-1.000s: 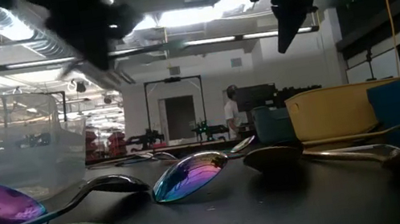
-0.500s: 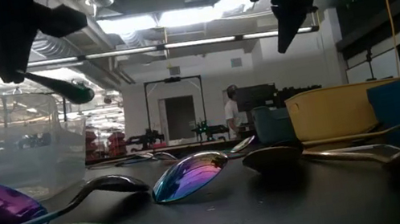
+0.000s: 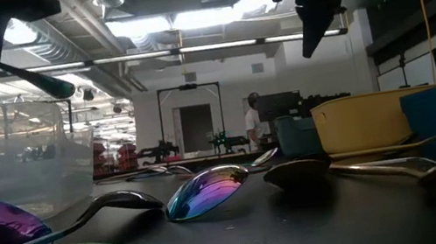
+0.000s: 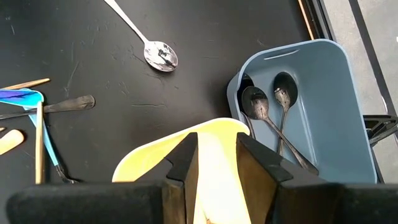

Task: Sort silverware by color (type)
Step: Put the purple spoon into the transparent bin

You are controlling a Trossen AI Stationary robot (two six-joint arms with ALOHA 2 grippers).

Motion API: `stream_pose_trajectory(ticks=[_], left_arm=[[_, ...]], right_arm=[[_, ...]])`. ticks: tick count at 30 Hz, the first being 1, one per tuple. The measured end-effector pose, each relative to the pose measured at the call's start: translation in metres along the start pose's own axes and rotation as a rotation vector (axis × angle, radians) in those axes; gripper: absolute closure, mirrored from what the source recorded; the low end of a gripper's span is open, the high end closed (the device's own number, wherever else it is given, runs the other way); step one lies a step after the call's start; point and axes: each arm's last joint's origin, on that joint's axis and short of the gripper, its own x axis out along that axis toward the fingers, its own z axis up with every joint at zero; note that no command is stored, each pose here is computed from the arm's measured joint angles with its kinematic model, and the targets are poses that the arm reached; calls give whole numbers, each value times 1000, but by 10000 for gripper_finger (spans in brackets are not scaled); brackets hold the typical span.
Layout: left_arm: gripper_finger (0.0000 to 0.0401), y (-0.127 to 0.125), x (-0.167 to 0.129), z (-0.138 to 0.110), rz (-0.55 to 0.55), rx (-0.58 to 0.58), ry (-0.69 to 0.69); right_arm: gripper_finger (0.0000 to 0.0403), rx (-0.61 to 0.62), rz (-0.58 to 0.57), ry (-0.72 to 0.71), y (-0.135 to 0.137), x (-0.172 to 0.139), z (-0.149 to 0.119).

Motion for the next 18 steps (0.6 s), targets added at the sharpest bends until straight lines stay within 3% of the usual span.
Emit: stream_pose_trajectory(ticks=[10, 18], left_arm=[[391, -4, 7, 6, -38, -3, 29], [391, -11, 18, 18, -91, 119, 32]], right_arm=[[306, 0, 0, 0, 0, 0, 0], [306, 0, 0, 0, 0, 0, 0]])
